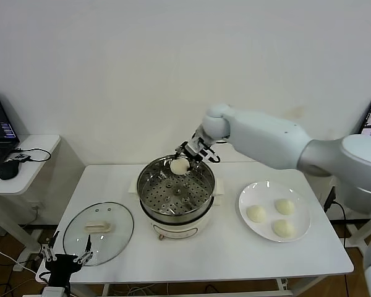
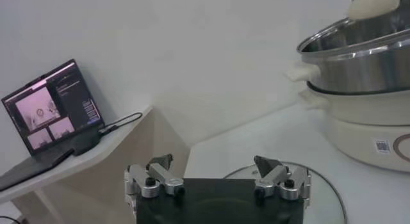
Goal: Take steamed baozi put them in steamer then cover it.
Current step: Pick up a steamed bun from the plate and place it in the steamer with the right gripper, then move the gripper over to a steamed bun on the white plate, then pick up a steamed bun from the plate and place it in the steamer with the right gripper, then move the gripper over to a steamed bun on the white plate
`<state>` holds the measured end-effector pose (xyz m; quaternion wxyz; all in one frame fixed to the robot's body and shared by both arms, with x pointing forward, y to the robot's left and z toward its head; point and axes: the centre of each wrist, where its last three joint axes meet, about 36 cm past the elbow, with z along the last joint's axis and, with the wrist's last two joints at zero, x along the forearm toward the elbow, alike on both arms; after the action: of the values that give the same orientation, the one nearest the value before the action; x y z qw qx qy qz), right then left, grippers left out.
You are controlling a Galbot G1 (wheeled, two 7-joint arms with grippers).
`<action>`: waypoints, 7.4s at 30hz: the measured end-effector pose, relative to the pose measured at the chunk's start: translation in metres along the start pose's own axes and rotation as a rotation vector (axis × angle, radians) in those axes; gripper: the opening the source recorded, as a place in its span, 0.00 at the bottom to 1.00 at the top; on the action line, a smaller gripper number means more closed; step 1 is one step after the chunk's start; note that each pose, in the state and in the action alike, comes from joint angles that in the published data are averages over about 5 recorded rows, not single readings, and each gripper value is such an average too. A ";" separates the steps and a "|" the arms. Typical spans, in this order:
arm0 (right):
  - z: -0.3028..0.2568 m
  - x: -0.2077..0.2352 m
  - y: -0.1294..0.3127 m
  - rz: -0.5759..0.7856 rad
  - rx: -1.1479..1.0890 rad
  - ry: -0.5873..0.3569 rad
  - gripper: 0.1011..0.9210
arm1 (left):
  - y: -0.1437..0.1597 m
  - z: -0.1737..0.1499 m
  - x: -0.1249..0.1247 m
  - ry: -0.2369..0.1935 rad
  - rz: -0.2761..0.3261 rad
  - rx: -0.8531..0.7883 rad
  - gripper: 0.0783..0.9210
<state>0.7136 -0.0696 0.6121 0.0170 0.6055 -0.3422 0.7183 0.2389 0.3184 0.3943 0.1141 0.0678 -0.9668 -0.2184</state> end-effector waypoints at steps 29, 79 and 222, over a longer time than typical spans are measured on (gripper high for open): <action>-0.006 -0.035 -0.020 -0.027 0.191 0.012 0.88 | -0.002 0.002 -0.001 -0.007 -0.005 0.012 0.88; 0.036 0.047 0.322 -0.137 -0.862 0.244 0.88 | 0.000 0.008 -0.009 0.006 0.009 -0.029 0.88; 0.031 0.089 0.334 -0.299 -0.904 0.222 0.88 | -0.026 -0.005 -0.004 -0.005 0.054 -0.020 0.88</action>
<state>0.5703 -0.3756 0.5345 0.4175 0.4999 -0.5251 0.5478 0.2459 0.2940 0.3861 0.1183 0.0398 -0.9663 -0.2252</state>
